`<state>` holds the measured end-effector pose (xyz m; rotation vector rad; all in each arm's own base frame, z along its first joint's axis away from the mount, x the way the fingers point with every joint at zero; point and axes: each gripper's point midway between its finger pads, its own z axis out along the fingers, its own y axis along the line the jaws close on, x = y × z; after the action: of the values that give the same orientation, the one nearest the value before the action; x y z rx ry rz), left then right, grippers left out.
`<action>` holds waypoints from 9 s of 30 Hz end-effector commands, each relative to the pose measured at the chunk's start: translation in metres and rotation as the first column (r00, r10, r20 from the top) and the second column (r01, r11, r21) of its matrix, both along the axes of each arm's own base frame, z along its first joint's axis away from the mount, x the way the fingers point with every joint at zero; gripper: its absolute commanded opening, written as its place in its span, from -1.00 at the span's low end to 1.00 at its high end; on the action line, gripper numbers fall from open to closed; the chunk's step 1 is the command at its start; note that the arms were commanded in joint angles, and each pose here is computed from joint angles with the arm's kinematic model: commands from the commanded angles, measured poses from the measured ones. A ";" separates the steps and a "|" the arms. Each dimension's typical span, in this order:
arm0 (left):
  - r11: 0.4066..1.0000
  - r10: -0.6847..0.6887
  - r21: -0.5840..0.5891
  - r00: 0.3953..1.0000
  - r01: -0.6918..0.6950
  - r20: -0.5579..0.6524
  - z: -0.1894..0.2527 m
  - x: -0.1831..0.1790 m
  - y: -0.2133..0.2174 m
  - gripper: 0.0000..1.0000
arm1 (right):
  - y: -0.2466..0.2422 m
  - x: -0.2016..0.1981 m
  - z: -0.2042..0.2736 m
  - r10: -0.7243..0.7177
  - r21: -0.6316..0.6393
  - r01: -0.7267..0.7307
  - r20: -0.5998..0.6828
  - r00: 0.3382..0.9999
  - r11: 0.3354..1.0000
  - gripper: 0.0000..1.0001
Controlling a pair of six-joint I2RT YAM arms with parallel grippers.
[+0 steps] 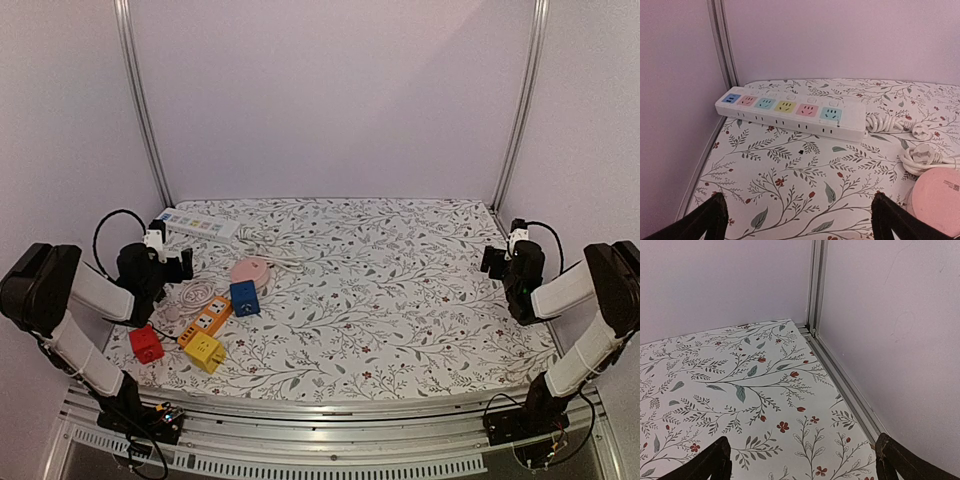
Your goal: Insert the plug
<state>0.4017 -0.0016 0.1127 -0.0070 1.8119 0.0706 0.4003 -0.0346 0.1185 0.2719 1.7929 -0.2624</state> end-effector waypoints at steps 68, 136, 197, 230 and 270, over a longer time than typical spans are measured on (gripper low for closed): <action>0.407 -0.649 0.261 0.479 0.875 -0.591 -0.032 0.163 -0.348 -1.00 | 0.223 -0.026 0.161 0.449 0.313 -0.411 -0.057 0.892 0.856 0.98; 0.744 -0.554 -0.251 0.361 0.619 -0.750 0.092 -0.077 -0.118 0.99 | 0.318 -0.009 -0.126 0.276 0.148 -0.697 -0.958 0.075 0.702 0.94; 0.335 -0.399 0.066 0.205 0.940 -0.894 -0.084 -0.054 -0.165 0.69 | 0.377 -0.115 0.078 0.876 0.013 -0.999 -0.481 -0.039 -0.037 0.97; 0.353 -0.387 0.383 0.505 0.854 -0.771 0.054 -0.034 -0.180 -1.00 | 0.345 -0.029 0.134 0.944 0.545 -0.772 -0.165 0.285 0.328 0.97; -0.392 -0.757 0.914 0.600 -0.101 -0.258 0.150 -0.178 -0.279 -1.00 | 0.531 -0.174 0.121 0.966 0.525 -0.849 -0.245 -0.083 0.060 0.93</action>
<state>0.2300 -0.2756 0.2490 1.8142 0.4449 0.9593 0.2135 0.4856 0.2349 -1.1583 2.1839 1.0753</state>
